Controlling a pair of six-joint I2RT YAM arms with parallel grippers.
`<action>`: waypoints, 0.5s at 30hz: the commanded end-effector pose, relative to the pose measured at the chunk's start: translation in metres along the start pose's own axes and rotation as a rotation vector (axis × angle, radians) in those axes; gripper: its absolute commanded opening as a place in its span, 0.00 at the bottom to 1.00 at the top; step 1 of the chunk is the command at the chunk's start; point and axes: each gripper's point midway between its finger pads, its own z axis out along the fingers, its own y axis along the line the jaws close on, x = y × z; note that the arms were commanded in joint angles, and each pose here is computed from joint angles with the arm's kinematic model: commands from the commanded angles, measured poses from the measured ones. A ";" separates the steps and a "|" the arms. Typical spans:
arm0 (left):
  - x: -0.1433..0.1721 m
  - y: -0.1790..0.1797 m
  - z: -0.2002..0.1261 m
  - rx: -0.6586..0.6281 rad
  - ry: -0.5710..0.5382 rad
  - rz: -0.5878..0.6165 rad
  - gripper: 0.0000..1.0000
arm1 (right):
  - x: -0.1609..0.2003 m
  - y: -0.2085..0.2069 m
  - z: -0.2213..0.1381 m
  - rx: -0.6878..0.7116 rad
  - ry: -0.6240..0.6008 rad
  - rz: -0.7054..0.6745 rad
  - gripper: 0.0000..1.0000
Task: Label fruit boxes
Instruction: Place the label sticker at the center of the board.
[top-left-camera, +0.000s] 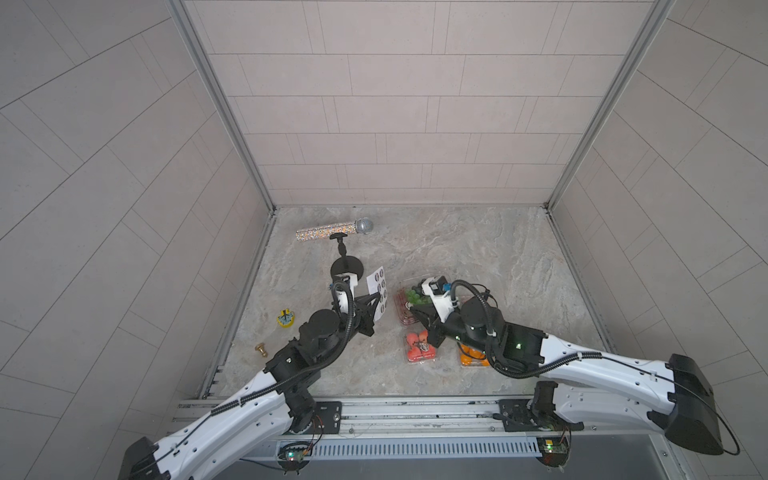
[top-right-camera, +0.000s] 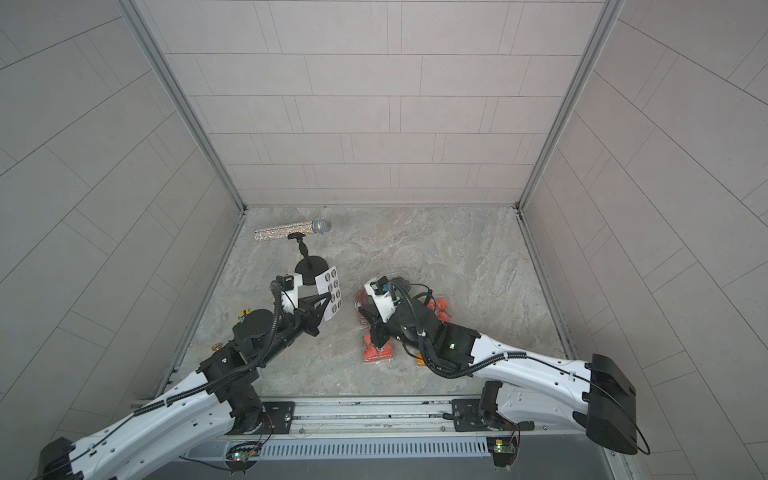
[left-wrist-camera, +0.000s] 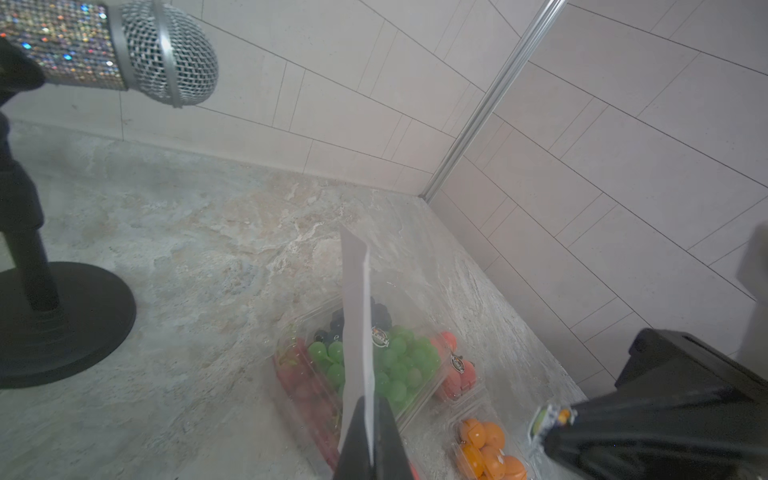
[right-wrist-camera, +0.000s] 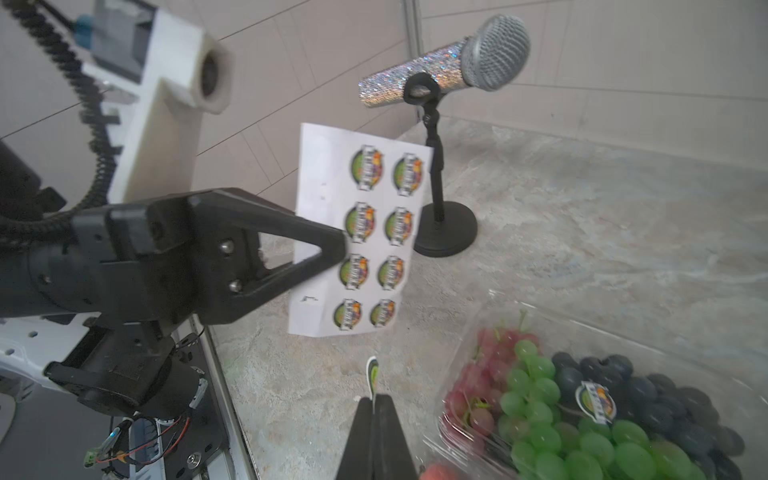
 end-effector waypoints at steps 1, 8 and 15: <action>0.038 0.030 -0.004 -0.056 0.127 -0.109 0.00 | 0.040 -0.021 -0.013 0.054 0.196 0.115 0.00; 0.086 0.073 0.008 -0.120 0.264 -0.345 0.00 | 0.054 -0.066 -0.064 0.255 0.351 0.130 0.00; 0.129 0.088 0.010 -0.180 0.412 -0.378 0.00 | 0.099 -0.122 -0.098 0.404 0.497 0.259 0.00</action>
